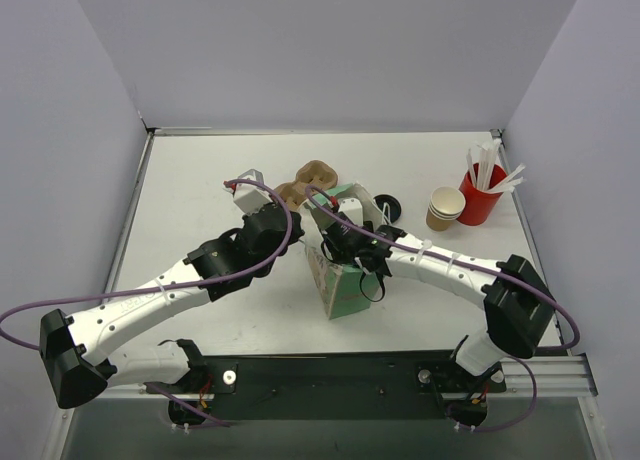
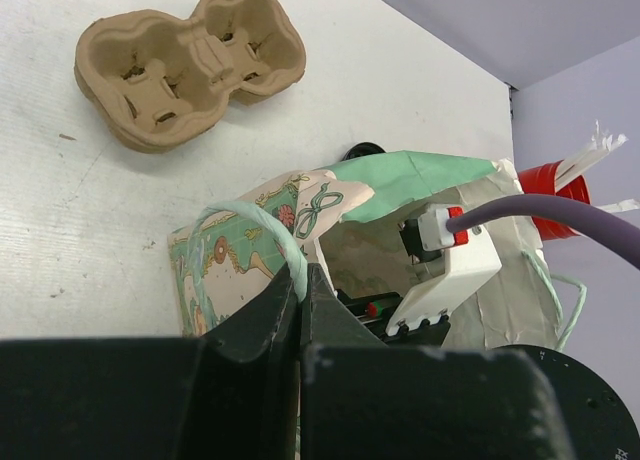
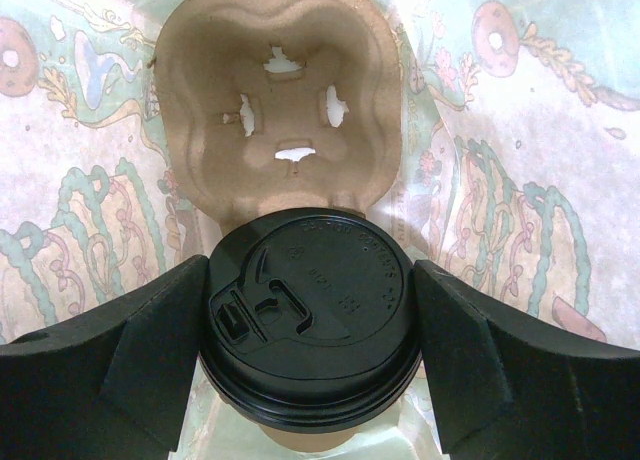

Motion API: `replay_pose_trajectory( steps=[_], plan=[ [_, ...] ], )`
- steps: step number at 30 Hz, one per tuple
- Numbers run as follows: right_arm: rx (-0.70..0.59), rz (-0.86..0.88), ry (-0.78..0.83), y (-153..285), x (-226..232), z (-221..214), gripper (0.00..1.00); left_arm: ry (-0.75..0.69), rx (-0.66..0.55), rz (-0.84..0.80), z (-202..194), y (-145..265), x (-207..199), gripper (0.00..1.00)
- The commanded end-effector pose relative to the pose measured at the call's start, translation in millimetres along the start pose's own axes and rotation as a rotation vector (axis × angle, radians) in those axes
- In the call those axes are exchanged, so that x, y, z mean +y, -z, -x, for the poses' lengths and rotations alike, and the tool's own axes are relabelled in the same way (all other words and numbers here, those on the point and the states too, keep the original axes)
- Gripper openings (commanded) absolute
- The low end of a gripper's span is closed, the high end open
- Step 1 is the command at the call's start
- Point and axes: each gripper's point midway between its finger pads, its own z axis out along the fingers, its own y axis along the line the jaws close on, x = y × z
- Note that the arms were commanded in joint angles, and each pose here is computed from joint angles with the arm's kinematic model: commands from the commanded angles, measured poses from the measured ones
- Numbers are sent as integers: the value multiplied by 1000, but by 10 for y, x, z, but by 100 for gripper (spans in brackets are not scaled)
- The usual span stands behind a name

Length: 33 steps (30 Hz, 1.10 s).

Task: Pack the takeout coffee

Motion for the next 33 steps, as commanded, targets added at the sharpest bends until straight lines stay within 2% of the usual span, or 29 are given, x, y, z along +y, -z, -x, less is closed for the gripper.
replay_pose_trajectory(
  steps=[1, 17, 33],
  plan=[
    [312, -109, 104, -33, -339, -956, 5, 8, -16, 10, 94, 21, -28, 0],
    [297, -105, 97, 4, -336, -944, 5, 12, -9, 7, 84, 26, -36, 0],
    [415, -90, 105, -76, -307, -1233, 5, 8, -8, 2, 79, 49, 17, 0]
  ],
)
